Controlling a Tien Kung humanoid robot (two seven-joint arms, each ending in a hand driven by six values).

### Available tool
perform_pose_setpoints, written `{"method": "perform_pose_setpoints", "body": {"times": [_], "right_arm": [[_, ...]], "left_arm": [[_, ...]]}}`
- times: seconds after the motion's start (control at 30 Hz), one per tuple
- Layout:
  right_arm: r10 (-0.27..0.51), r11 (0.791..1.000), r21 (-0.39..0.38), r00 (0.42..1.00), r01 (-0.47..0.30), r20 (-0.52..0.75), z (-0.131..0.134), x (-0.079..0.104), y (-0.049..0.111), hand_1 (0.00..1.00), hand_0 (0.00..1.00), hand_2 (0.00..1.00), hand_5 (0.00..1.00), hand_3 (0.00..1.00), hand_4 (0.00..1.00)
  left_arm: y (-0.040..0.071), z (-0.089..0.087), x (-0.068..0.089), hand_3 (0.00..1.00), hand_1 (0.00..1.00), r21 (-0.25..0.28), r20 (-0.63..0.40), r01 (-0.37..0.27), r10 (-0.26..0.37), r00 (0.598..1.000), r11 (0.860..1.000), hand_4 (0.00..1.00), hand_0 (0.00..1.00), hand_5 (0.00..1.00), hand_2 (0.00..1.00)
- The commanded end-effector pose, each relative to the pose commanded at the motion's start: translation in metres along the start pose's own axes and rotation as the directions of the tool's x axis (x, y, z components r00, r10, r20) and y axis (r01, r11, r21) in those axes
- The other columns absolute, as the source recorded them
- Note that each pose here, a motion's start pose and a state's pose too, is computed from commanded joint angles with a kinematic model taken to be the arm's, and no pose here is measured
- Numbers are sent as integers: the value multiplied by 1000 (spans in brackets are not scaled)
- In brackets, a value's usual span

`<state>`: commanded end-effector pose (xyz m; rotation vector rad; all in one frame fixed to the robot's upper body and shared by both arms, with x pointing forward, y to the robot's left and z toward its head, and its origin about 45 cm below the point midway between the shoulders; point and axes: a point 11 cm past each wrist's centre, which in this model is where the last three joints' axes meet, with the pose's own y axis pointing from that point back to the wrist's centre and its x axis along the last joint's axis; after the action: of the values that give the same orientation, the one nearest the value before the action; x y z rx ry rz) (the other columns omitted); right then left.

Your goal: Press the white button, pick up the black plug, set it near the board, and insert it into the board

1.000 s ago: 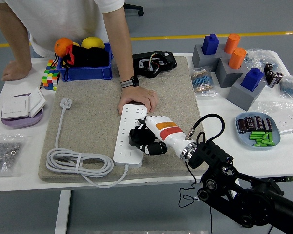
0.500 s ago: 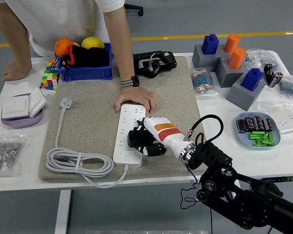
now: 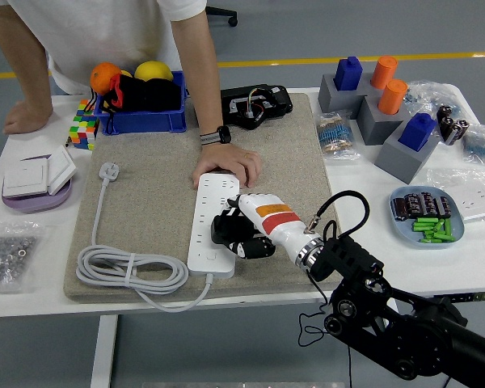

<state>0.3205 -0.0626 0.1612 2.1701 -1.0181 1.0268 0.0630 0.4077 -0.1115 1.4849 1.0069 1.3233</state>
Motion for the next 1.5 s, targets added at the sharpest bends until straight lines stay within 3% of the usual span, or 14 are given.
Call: {"method": "perform_pose_setpoints", "body": {"times": [0.47, 1.0, 1.37, 1.4, 1.5], "right_arm": [[-7, 1000, -3, 1000, 7, -6, 1, -3, -1, 545, 540, 549, 2, 555, 757], [-63, 998, -11, 997, 62, -41, 4, -18, -3, 545, 542, 549, 2, 555, 758], [-23, 1000, 8, 1000, 23, -11, -2, -3, -5, 547, 543, 550, 2, 561, 758], [-27, 1000, 9, 1000, 27, -2, -2, -3, -5, 615, 612, 595, 36, 623, 824], [-43, 999, 14, 999, 43, 16, -3, -5, -5, 615, 612, 595, 36, 623, 824]], "left_arm": [[0, 0, 0, 693, 630, -1, -2, 0, 0, 1000, 1000, 554, 624, 396, 636], [0, 0, 0, 693, 630, 0, -3, 0, 0, 1000, 1000, 553, 624, 395, 636], [0, 0, 0, 693, 630, 0, -4, -1, 1, 1000, 1000, 553, 624, 395, 636], [0, 0, 0, 693, 630, 0, -3, -2, 2, 1000, 1000, 553, 624, 396, 636], [0, 0, 0, 693, 630, 0, -4, -1, 1, 1000, 1000, 553, 624, 396, 636]]}}
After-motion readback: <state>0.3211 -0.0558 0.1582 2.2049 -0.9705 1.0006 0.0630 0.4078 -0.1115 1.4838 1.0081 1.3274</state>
